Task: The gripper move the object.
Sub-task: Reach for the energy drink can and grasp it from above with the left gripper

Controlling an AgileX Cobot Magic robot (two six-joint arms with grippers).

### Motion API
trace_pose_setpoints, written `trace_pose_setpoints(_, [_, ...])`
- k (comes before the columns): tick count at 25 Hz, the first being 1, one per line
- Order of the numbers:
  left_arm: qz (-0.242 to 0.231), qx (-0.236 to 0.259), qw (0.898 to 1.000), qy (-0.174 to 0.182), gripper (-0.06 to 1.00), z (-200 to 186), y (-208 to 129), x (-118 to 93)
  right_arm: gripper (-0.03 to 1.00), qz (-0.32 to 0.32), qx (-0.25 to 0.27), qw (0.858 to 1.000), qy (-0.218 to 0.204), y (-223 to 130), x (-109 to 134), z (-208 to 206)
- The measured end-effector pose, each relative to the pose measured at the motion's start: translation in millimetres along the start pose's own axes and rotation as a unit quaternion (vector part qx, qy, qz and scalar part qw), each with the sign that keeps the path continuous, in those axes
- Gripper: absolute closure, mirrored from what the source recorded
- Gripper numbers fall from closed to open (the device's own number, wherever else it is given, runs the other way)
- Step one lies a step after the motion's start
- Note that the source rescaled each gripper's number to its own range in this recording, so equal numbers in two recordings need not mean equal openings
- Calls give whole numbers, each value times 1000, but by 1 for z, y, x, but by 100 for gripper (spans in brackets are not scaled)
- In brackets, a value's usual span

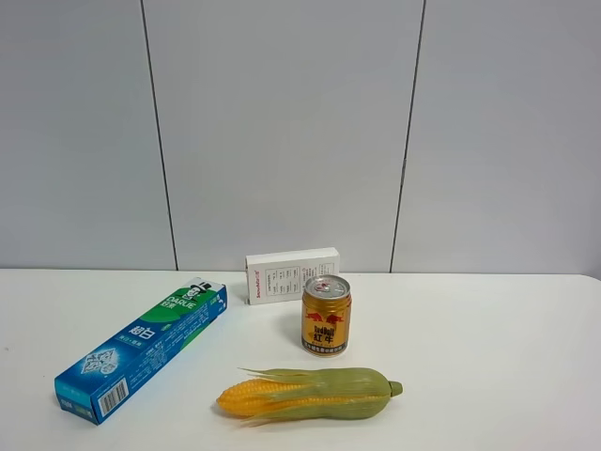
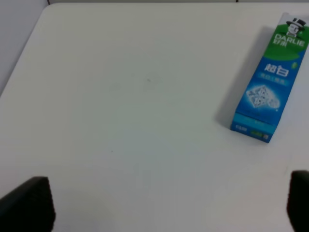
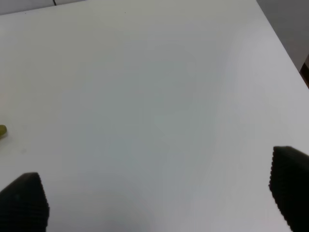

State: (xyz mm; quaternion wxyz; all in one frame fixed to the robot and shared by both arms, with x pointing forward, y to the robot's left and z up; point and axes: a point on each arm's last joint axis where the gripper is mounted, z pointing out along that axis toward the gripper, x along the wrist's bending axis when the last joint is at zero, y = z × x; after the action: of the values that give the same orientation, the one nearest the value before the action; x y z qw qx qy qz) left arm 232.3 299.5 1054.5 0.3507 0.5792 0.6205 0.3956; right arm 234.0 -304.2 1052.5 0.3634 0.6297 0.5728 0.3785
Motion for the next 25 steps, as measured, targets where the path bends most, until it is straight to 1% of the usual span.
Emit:
trace_pose_setpoints(5, [-2, -2, 1000, -3, -5, 0, 1, -1, -3, 0, 0, 1000, 0, 0, 0, 0])
trace_pose_setpoints(6, [-5, -9, 1000, -8, -5, -1, 2, -2, -3, 0, 0, 1000, 0, 0, 0, 0])
trace_pose_setpoints(9, [-21, -53, 998, -33, -5, -9, 18, -6, -3, 0, 0, 1000, 0, 0, 0, 0])
trace_pose_setpoints(12, [-42, -73, 995, -58, -6, -7, 41, -9, -3, 0, 0, 1000, 0, 0, 0, 0])
trace_pose_setpoints(15, [-55, -63, 994, -71, -6, 12, 64, -10, -3, 0, 0, 1000, 0, 0, 0, 0])
trace_pose_setpoints(18, [-57, -62, 994, -77, -6, 33, 85, -10, -3, 0, 0, 1000, 0, 0, 0, 0])
trace_pose_setpoints(22, [-31, -65, 995, -68, -6, 61, 110, -8, -3, 0, 0, 1000, 0, 0, 0, 0])
trace_pose_setpoints(25, [-3, -62, 995, -78, -6, 83, 121, -11, -3, 0, 0, 1000, 0, 0, 0, 0])
